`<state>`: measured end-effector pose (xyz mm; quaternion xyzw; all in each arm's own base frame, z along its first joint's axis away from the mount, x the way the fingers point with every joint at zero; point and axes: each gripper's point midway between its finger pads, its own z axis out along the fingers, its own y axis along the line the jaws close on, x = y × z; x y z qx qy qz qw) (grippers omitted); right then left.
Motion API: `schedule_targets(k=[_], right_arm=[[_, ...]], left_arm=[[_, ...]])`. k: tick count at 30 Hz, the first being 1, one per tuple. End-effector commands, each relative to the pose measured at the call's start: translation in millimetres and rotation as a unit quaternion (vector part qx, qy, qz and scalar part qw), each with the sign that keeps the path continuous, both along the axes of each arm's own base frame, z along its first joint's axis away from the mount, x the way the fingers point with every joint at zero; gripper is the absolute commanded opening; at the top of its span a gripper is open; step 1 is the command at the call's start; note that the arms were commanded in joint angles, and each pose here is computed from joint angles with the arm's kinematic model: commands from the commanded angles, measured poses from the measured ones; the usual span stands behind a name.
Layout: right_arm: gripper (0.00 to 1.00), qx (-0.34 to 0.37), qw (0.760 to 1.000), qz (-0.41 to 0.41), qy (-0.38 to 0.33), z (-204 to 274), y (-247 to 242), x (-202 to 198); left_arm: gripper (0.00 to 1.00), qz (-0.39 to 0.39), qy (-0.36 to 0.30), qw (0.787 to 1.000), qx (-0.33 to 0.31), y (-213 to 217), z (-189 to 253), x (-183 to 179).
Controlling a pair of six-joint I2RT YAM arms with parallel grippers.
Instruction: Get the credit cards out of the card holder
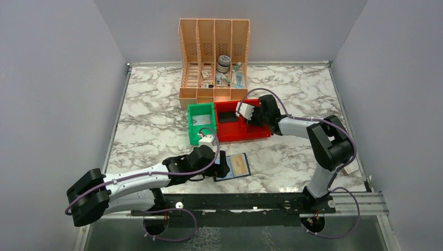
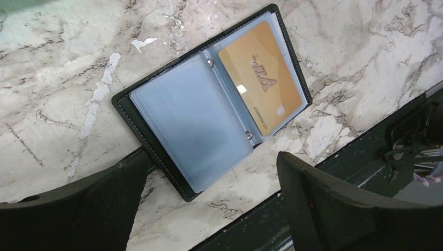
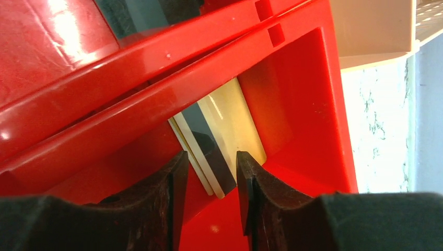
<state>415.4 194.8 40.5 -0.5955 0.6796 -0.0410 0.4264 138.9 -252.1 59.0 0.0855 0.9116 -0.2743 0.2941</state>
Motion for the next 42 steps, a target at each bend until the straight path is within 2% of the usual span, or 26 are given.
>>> schedule_targets(k=[1, 7, 11, 15, 18, 21, 22, 23, 25, 26, 27, 29, 32, 36, 42], right_arm=[[0.4, 0.021, 1.0, 0.007, -0.002, 17, 4, -4], [0.41, 0.019, 0.999, -0.041, -0.013, 27, -7, 5], [0.44, 0.07, 0.995, -0.059, -0.03, 63, -2, 4], [0.52, 0.194, 0.969, -0.138, -0.068, 120, -7, -1], [0.52, 0.317, 0.926, -0.194, -0.069, 156, -12, -18], [0.54, 0.445, 0.856, -0.261, -0.031, 181, -19, -40], [0.62, 0.489, 0.826, -0.28, -0.004, 185, -18, -47], [0.7, 0.512, 0.806, -0.296, 0.024, 183, -17, -55], [0.9, 0.526, 0.784, -0.323, 0.072, 174, -17, -69], [0.99, 0.518, 0.787, -0.321, 0.093, 168, -14, -76], [1.0, 0.514, 0.789, -0.317, 0.115, 164, -11, -83], [1.0, 0.526, 0.775, -0.316, 0.152, 155, -5, -96], [1.0, 0.537, 0.784, -0.231, 0.208, 153, 17, -129], [1.0, 0.543, 0.775, -0.145, 0.29, 146, 39, -172], [0.91, 0.494, 0.746, -0.16, 0.417, 100, 47, -207]], left_arm=[[0.96, -0.001, -0.013, 1.0, -0.028, -8, 15, 3], [0.96, -0.004, -0.014, 0.999, -0.036, -10, 18, 2], [0.96, -0.007, -0.02, 0.998, -0.054, -14, 24, 3], [0.96, -0.007, -0.032, 0.997, -0.074, -22, 33, 7], [0.97, -0.002, -0.041, 0.996, -0.085, -27, 38, 12], [0.99, 0.002, -0.053, 0.993, -0.103, -32, 46, 17], [0.99, 0.002, -0.058, 0.993, -0.106, -33, 48, 18], [0.99, 0.004, -0.062, 0.993, -0.104, -32, 48, 20], [0.99, 0.011, -0.069, 0.993, -0.094, -28, 46, 23], [0.99, 0.017, -0.07, 0.994, -0.087, -25, 44, 24], [0.99, 0.022, -0.07, 0.994, -0.084, -23, 44, 25], [0.99, 0.029, -0.071, 0.993, -0.085, -21, 44, 26], [0.99, 0.037, -0.072, 0.991, -0.102, -20, 47, 26], [0.99, 0.026, -0.083, 0.986, -0.142, -23, 52, 22], [0.99, 0.011, -0.085, 0.982, -0.169, -26, 54, 16]])
